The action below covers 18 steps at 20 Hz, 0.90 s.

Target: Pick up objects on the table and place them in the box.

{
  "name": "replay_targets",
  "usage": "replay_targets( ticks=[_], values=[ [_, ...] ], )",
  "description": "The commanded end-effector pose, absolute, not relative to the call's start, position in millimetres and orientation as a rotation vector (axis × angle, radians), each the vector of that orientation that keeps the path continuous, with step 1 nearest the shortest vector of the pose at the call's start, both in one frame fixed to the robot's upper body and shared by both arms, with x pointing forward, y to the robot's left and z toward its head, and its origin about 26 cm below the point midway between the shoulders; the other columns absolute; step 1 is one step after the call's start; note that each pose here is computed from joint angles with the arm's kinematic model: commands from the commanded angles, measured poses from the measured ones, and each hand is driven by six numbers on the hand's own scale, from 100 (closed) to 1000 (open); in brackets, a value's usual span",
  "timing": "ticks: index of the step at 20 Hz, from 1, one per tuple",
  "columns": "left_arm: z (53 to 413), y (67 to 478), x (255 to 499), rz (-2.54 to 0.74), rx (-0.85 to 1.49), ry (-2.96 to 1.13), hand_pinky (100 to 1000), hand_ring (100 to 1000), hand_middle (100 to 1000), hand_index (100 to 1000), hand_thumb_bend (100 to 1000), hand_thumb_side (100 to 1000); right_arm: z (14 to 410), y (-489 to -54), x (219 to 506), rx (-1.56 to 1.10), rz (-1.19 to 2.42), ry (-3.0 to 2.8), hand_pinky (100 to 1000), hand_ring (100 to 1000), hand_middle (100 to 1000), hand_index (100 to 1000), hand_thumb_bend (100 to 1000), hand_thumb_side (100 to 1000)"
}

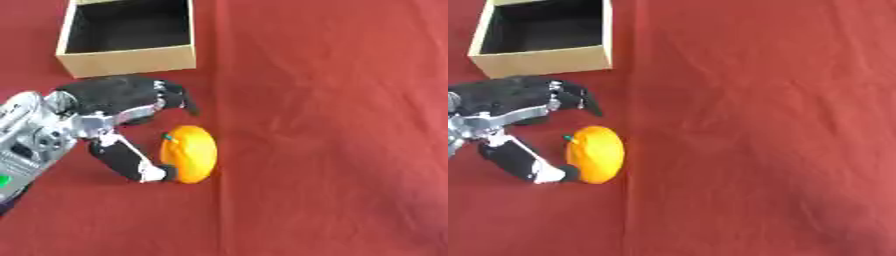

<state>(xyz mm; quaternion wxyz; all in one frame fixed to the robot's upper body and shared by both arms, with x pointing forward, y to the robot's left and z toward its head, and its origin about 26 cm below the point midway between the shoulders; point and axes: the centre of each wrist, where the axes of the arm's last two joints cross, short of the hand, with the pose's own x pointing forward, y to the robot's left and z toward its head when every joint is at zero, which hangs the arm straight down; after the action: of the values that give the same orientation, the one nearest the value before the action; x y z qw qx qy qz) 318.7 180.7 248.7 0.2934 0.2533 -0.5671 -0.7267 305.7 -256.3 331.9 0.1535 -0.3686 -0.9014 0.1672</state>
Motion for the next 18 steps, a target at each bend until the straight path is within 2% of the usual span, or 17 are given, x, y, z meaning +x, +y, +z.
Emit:
replay_targets(
  ticks=[1,8,10,11,13,15,16,18],
  values=[
    [246,181,327,-1.942,0.703,-1.494,718,894,784,862,459,238,339,-257,300,-1.065,0.47,-2.613,934,889,833,920,100,894],
    [231,178,342,-1.969,0.744,-1.453,683,866,768,858,411,233,339,-255,300,-1.051,0.472,-2.617,934,889,830,919,100,894],
    [227,178,346,-1.978,0.762,-1.449,640,827,742,845,393,231,339,-255,300,-1.05,0.472,-2.616,934,889,830,919,100,895],
    [226,178,346,-1.978,0.768,-1.46,563,759,683,816,362,222,339,-255,300,-1.049,0.471,-2.617,935,889,831,919,100,894],
    [229,178,342,-1.967,0.778,-1.517,486,679,641,791,309,206,339,-256,300,-1.051,0.47,-2.615,935,889,831,919,100,894],
    [236,177,334,-1.954,0.799,-1.584,482,674,639,789,306,204,339,-256,300,-1.055,0.471,-2.612,935,889,830,919,100,894],
    [240,177,330,-1.952,0.814,-1.613,468,658,665,807,282,199,338,-256,300,-1.055,0.471,-2.611,935,889,830,920,100,895],
    [251,179,318,-1.949,0.861,-1.678,444,642,652,797,240,191,338,-256,300,-1.057,0.473,-2.607,935,889,830,920,100,896]
  ],
)
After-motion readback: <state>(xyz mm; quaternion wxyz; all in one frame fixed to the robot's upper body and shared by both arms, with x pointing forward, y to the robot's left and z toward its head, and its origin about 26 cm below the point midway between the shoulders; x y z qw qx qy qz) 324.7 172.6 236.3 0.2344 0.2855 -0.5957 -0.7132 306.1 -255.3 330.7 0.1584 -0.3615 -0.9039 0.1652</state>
